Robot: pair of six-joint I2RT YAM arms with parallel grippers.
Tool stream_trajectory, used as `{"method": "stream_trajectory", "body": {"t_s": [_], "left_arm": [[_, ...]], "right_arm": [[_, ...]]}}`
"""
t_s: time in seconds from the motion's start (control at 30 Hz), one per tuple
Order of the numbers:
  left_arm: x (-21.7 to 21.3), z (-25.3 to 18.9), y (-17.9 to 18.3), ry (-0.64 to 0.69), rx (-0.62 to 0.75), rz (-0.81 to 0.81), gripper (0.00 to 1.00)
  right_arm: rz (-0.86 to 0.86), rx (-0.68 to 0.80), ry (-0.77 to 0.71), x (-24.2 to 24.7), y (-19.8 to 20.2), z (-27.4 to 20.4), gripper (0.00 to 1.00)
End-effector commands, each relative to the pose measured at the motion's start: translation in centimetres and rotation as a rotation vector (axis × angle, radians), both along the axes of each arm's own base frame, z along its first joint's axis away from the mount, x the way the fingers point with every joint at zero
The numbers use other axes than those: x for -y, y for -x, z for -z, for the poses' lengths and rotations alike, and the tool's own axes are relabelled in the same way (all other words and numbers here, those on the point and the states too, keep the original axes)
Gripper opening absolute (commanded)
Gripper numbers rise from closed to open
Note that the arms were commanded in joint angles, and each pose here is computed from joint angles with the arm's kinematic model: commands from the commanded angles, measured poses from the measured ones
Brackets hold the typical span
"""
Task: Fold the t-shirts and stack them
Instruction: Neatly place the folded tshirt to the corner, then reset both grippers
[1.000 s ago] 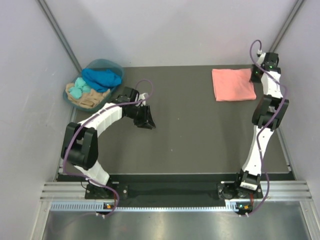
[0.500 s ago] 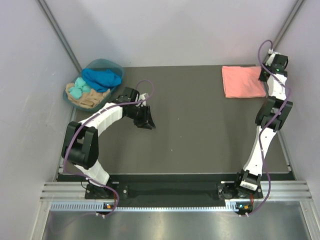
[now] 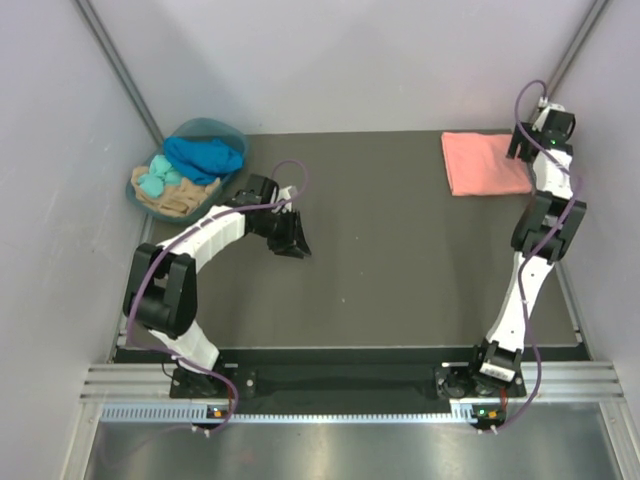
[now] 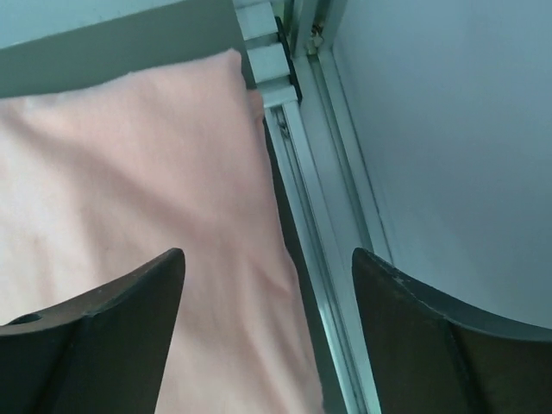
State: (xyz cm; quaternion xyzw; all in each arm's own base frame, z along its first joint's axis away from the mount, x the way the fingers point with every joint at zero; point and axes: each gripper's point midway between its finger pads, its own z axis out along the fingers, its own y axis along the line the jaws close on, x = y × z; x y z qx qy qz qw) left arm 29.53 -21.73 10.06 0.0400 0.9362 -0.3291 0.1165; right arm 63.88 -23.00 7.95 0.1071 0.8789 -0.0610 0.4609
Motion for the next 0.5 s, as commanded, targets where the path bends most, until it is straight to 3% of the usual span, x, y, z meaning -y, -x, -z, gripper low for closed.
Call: {"method": "stream_trajectory", "body": {"t_s": [0.0,0.03,0.07,0.13,0.37,0.47], "left_arm": [[1.0,-4.1,-1.9,0.066,0.141,-0.001,0.35],[1.2,-5.8,-2.0,0.094,0.183,-0.004,0.35],[1.6,-7.4,-2.9,0.129,0.25,-0.012,0.36],[2.2,-11.2,-3.5,0.206,0.339,-0.04,0.36],[1.2,-22.5,-6.9,0.308,0.718,-0.186,0.42],[0.0,-24.6,-7.4,0.298,0.777,-0.235,0.59]], "right_arm": [[0.043,0.178,0.06,-0.5,1.0,-12.7,0.8],[0.062,0.162,0.056,-1.0,1.7,-12.6,0.84],[0.064,0.215,0.06,-2.4,2.5,-16.3,0.92],[0.099,0.25,0.095,-3.7,4.4,-19.8,1.0],[-0.049,0.238,0.012,-18.1,9.3,-23.7,1.0],[-0.131,0.205,-0.041,-23.8,12.1,-23.3,1.0]]}}
